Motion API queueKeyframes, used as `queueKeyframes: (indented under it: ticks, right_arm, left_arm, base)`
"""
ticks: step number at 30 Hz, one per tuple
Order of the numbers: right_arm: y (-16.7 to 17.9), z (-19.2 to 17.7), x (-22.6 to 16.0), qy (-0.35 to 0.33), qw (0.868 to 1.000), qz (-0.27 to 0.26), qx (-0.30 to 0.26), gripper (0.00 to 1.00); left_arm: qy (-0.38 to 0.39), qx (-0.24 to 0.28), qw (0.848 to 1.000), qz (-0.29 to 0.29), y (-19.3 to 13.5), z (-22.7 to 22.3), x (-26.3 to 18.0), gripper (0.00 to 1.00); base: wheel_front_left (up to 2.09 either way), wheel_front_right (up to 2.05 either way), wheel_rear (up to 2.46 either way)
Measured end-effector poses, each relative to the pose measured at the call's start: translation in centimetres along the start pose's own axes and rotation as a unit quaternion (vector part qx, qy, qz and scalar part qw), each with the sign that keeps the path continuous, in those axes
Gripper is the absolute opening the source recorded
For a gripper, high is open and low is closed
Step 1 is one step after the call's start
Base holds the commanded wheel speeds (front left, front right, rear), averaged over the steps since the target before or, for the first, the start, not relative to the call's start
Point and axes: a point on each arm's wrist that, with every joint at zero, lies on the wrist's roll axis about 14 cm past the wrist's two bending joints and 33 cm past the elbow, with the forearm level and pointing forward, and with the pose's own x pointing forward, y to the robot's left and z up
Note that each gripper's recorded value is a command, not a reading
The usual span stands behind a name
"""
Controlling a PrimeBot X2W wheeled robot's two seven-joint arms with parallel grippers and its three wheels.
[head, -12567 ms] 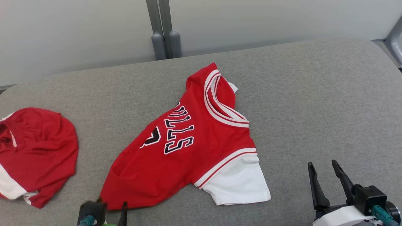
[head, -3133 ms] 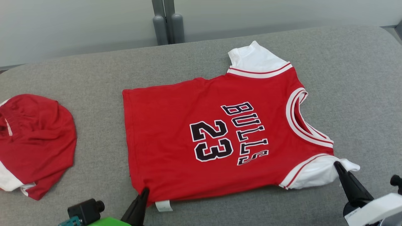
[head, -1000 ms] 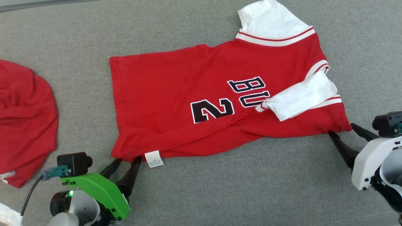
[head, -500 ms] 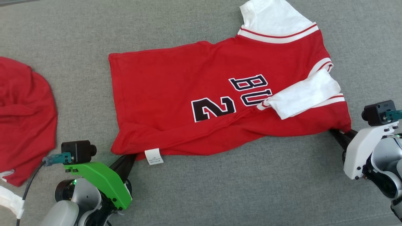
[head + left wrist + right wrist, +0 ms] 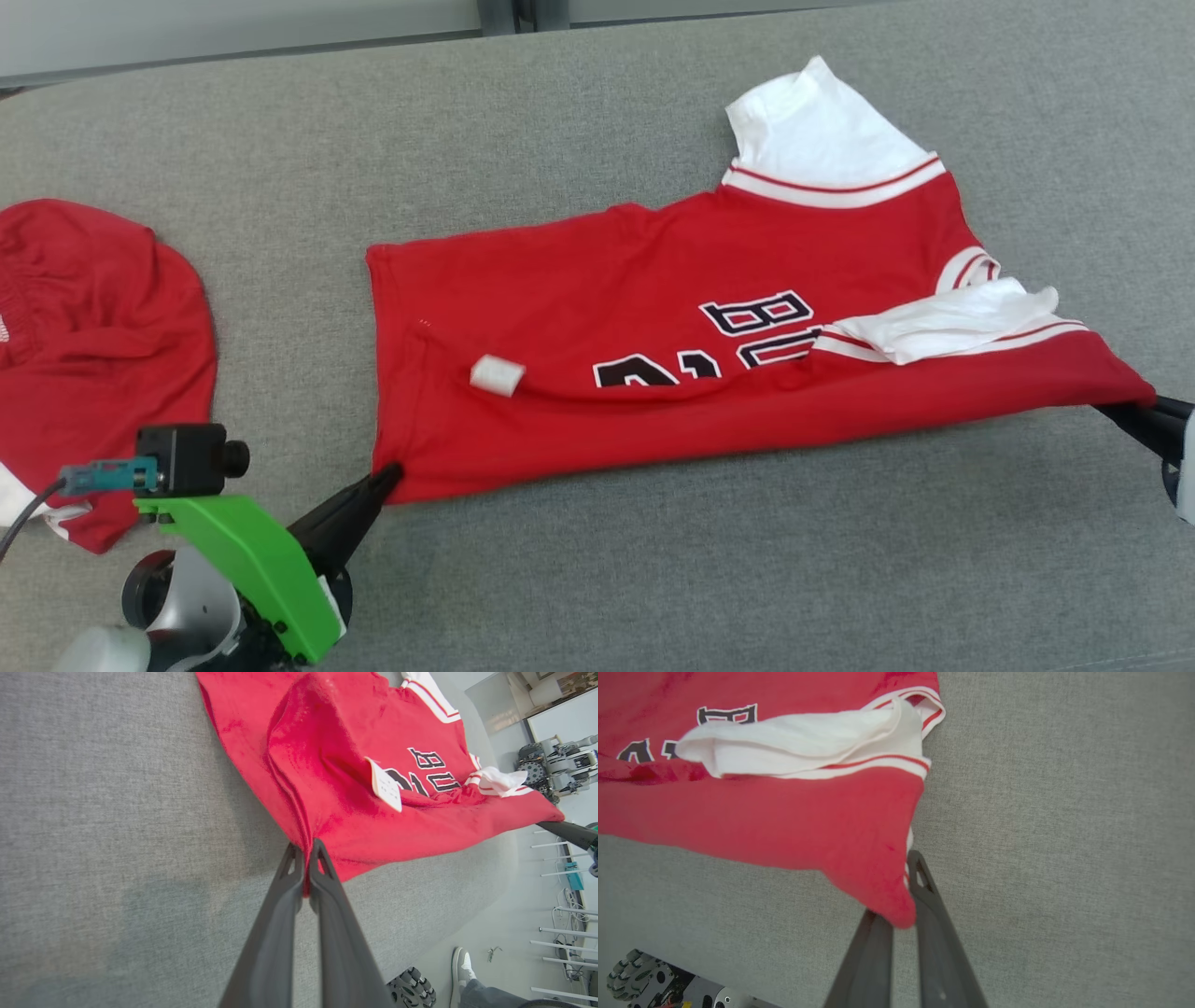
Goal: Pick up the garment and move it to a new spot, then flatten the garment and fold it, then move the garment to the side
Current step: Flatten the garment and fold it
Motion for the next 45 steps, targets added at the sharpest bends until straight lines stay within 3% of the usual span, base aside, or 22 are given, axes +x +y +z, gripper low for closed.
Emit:
queueKeyframes:
  ticks: [7,11,12,13,14,15,19,23,27,29,34,38,45]
  right_arm:
    - [-0.8,-2.6,-1.9,0.066,0.998,-0.002,0.010,0.00]
    - [0.1,-6.6,-1.3,0.110,0.993,0.008,0.032,0.00]
    - [0.1,-7.1,-1.1,0.110,0.993,0.006,0.034,0.14]
    - [-0.1,-7.5,-0.9,0.110,0.993,0.002,0.036,1.00]
    - [-0.2,-7.8,-0.9,0.113,0.993,-0.001,0.035,1.00]
    - [-0.4,-8.2,-0.9,0.117,0.992,-0.004,0.035,1.00]
    - [-2.2,-6.8,-1.4,0.090,0.995,-0.032,0.027,1.00]
    - [-3.2,-0.3,-1.6,-0.007,0.999,-0.046,-0.007,1.00]
    - [-2.5,6.4,-0.7,-0.081,0.993,-0.048,-0.072,1.00]
    - [-1.6,9.4,0.6,-0.112,0.988,-0.044,-0.096,1.00]
    - [1.2,14.3,7.2,-0.120,0.985,-0.026,-0.122,1.00]
    - [1.9,15.0,12.6,-0.081,0.988,-0.028,-0.131,1.00]
    - [3.7,12.1,19.7,0.003,0.990,-0.003,-0.141,1.00]
  left_arm:
    - [0.036,-0.033,0.999,0.022,1.0,-3.0,-2.1,0.00]
    - [0.059,-0.067,0.995,0.041,1.7,-6.7,-2.0,0.00]
    - [0.061,-0.072,0.994,0.047,1.9,-7.5,-1.9,0.00]
    - [0.062,-0.074,0.994,0.054,2.1,-8.2,-1.8,0.33]
    - [0.061,-0.076,0.993,0.059,2.3,-8.6,-1.8,0.56]
    - [0.056,-0.078,0.993,0.064,2.5,-8.9,-1.8,1.00]
    - [0.029,-0.049,0.995,0.086,3.3,-8.2,-2.1,1.00]
    - [-0.013,0.032,0.992,0.119,4.6,-4.6,-2.8,1.00]
    - [-0.079,0.108,0.985,0.110,3.6,1.5,-1.2,1.00]
    - [-0.094,0.142,0.979,0.109,3.4,3.9,0.1,1.00]
    - [-0.087,0.162,0.978,0.099,4.1,7.0,5.1,1.00]
    - [-0.058,0.180,0.976,0.105,5.7,7.3,8.1,1.00]
    - [-0.011,0.178,0.979,0.102,7.7,5.4,9.5,1.00]
  base:
    - [0.00,0.00,0.00]
    - [0.00,0.00,0.00]
    - [0.00,0.00,0.00]
    - [0.00,0.00,0.00]
    - [0.00,0.00,0.00]
    - [0.00,0.00,0.00]
    - [0.00,0.00,0.00]
    - [0.00,0.00,0.00]
    - [0.00,0.00,0.00]
    - [0.00,0.00,0.00]
    - [0.00,0.00,0.00]
    - [0.00,0.00,0.00]
    - [0.00,0.00,0.00]
